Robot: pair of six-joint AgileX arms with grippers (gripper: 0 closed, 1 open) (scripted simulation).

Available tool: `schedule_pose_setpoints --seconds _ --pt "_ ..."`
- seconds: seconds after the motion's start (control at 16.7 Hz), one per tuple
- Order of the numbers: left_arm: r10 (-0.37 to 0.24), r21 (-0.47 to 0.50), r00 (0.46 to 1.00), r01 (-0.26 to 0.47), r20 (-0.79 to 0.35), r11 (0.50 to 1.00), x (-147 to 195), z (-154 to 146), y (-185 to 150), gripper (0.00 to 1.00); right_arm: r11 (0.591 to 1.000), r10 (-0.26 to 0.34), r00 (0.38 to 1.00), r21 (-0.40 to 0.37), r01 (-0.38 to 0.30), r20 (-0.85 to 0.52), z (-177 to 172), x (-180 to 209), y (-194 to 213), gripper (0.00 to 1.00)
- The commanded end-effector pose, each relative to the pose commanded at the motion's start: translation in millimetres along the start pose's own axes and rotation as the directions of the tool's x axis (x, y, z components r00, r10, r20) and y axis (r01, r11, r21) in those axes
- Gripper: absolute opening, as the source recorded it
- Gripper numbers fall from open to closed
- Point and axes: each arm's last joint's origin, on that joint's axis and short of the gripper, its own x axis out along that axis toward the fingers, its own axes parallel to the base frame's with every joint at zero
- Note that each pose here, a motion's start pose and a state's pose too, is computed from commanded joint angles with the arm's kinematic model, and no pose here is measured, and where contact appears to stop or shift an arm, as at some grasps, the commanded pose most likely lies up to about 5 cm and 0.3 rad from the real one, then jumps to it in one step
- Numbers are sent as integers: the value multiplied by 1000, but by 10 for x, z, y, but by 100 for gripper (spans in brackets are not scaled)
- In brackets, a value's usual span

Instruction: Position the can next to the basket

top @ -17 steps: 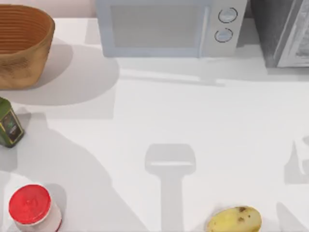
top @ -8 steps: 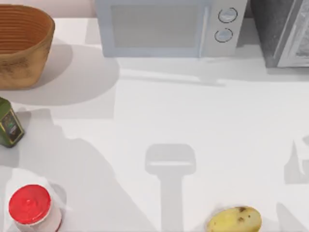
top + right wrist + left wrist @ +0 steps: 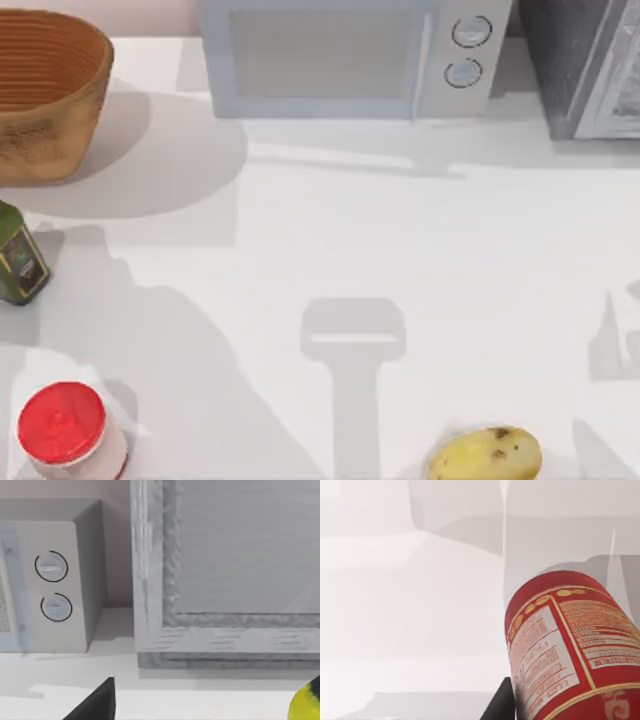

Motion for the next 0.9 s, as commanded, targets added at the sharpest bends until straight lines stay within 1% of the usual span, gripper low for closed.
schedule_pose_setpoints --seconds 0.3,0.36,0.9 --pt "0 0 1000 0 0 1000 0 0 0 98 1000 0 1000 0 0 0 0 0 0 100" --pt "0 0 1000 0 0 1000 0 0 0 100 1000 0 1000 0 0 0 0 0 0 100" --pt "0 -2 1000 0 2 1000 -7 -7 16 100 1000 0 1000 0 0 0 0 0 0 100"
